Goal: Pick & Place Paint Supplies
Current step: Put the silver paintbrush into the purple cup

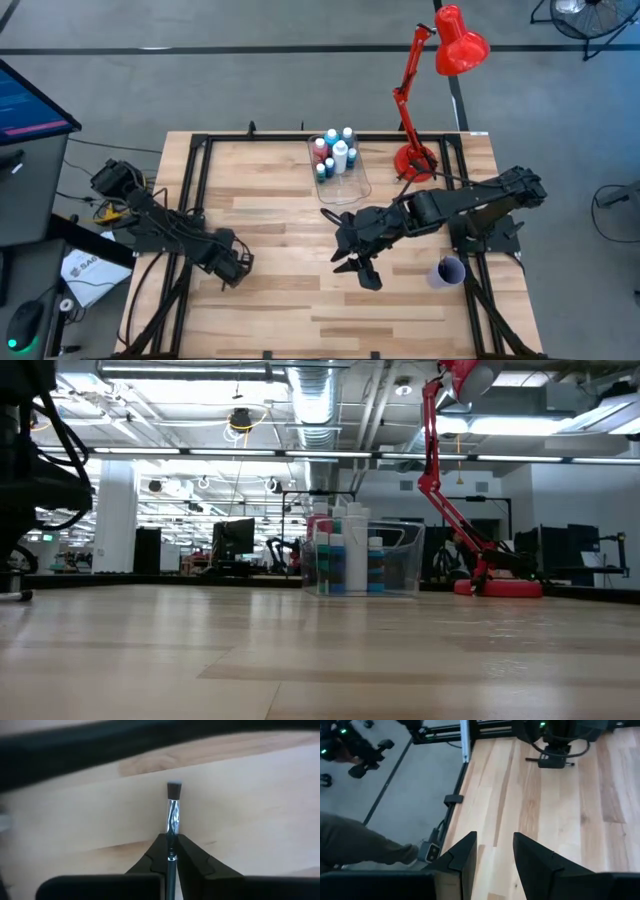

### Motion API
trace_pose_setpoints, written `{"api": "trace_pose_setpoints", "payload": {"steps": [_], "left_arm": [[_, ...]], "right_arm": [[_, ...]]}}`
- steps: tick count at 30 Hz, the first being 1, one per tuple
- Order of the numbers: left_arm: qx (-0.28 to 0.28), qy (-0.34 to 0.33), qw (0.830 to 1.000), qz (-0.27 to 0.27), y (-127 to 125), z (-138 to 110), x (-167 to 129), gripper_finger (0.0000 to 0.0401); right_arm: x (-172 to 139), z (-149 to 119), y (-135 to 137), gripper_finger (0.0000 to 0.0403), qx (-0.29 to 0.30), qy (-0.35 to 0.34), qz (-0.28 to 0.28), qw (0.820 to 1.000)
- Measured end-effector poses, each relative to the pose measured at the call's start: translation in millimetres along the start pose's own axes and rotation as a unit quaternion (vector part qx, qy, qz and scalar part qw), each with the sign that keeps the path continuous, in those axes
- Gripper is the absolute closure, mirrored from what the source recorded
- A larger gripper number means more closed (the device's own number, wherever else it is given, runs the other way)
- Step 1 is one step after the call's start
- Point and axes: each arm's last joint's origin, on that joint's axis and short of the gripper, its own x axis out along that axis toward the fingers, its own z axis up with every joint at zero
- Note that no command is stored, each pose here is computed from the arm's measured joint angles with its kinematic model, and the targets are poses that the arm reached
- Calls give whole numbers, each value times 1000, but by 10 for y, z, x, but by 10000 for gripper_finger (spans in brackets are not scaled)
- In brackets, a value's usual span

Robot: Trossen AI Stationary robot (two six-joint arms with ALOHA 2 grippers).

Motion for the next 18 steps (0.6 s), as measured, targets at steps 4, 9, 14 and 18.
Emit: {"api": "trace_pose_setpoints", "payload": {"steps": [4,9,14,18], "left_arm": [[20,2,999,-26,-61,-17,-16,392],[65,6,996,-59,-123,-39,-23,393],[134,7,986,-100,-199,-66,-35,393],[195,5,967,-166,-309,-107,-55,393]], "right_arm": [[33,-3,-5,282,-8,5,7,1000],[245,-38,-115,282,22,28,-6,999],[642,-162,-257,282,49,79,-16,996],[910,-247,-300,282,66,97,-20,993]]}}
